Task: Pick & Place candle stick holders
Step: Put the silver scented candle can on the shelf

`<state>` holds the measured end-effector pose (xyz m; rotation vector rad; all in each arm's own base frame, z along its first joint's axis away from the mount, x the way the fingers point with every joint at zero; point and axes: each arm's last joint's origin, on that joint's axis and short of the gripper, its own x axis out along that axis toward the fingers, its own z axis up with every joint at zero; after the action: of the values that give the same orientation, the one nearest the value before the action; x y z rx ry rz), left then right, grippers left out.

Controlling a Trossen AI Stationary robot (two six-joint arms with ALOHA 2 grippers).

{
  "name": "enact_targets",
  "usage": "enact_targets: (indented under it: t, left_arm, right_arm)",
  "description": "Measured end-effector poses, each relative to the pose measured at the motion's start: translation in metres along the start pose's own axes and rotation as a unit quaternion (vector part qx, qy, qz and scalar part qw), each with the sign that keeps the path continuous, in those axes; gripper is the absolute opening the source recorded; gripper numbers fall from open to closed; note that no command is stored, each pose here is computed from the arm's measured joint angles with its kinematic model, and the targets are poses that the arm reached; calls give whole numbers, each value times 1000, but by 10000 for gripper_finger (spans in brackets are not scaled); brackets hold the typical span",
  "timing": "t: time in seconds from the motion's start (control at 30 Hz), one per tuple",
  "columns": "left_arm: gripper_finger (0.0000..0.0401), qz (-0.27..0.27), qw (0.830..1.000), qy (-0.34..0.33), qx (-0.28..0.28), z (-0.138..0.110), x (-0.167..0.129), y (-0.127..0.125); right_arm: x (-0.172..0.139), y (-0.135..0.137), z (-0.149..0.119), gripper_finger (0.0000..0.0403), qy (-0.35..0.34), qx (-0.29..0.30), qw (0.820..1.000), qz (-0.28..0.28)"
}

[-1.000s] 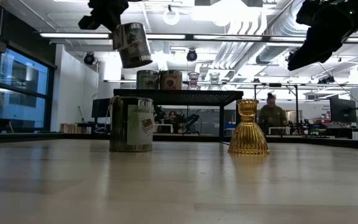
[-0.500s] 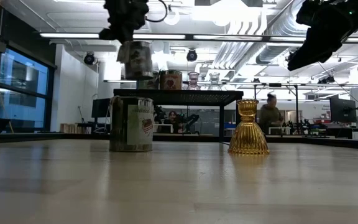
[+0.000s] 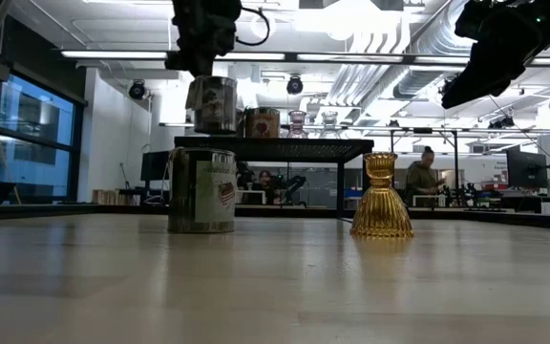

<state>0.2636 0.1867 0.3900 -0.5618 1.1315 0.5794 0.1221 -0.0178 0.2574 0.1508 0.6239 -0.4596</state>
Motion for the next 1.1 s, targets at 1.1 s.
enact_targets:
  t: [1.1]
  left_arm:
    - [0,-47,998,-45,-18,41,28,-17]
  right_arm:
    - [0,0,0,119,-1,-2,1000,-5]
